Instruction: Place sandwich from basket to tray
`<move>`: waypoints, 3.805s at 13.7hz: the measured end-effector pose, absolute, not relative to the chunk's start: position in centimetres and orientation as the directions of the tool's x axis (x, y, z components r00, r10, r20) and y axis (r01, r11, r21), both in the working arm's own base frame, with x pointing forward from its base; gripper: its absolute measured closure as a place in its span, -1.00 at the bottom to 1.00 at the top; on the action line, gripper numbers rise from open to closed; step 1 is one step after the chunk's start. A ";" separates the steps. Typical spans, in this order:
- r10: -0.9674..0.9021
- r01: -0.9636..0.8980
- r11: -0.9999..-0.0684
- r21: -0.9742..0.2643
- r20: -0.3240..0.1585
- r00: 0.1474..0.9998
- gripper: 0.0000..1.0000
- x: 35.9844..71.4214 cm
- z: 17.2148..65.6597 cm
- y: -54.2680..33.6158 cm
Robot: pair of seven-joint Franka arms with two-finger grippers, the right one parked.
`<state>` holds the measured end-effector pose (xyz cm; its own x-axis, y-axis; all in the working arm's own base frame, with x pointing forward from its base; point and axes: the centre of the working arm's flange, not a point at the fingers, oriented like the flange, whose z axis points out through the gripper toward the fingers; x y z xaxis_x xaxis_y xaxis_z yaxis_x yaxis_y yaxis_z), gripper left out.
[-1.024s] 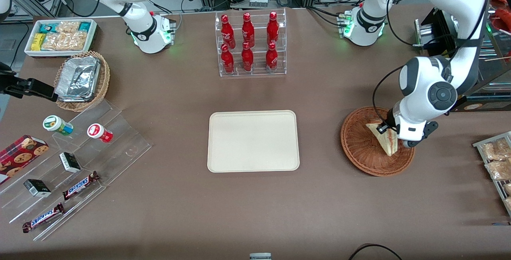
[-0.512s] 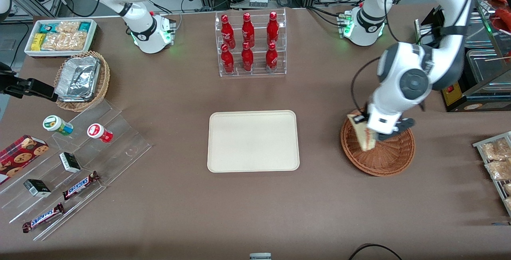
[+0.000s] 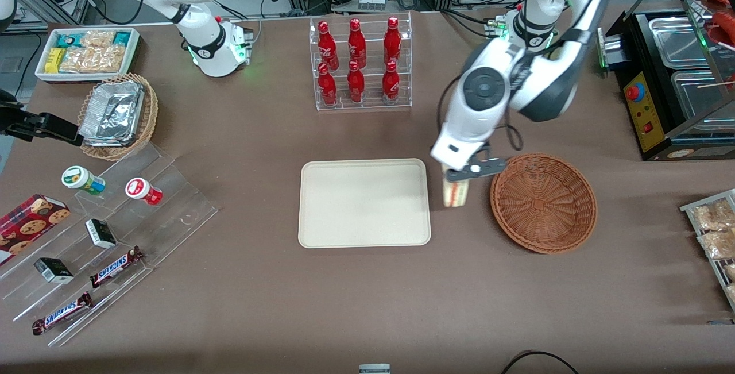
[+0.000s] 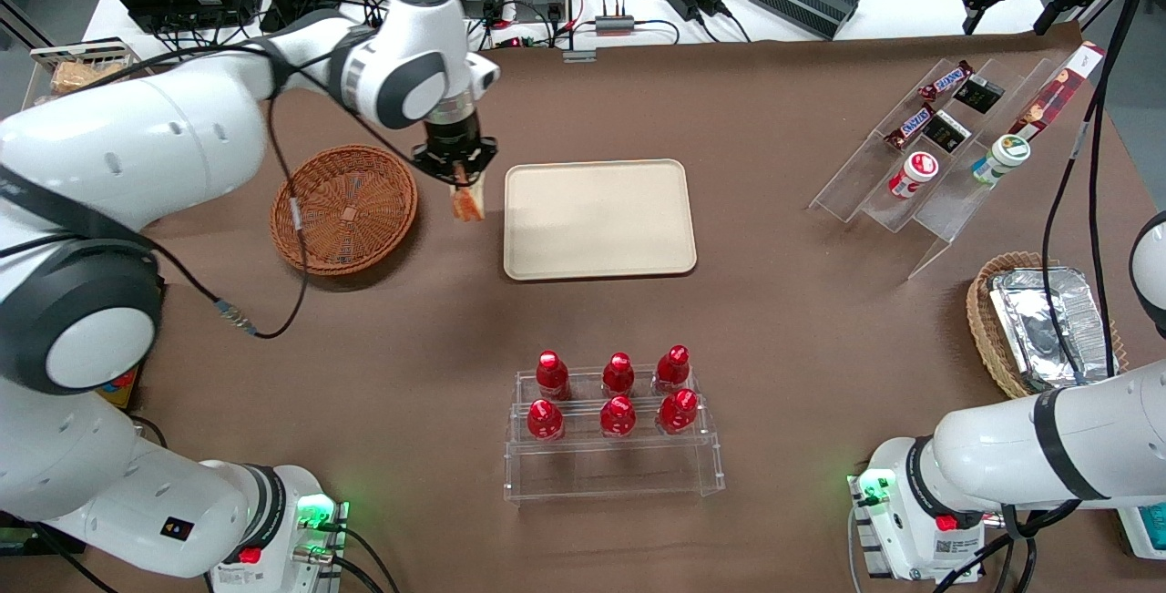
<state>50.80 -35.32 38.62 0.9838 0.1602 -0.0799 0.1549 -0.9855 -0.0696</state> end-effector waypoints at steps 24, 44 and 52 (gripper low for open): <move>0.116 0.116 -0.989 -0.090 0.000 0.993 0.67 53.0 22.6 -51.3; 0.175 0.177 -0.981 -0.073 0.033 0.984 -1.00 55.7 33.6 -50.2; 0.306 0.306 -0.952 0.000 -0.021 0.952 -1.00 63.2 44.8 -34.3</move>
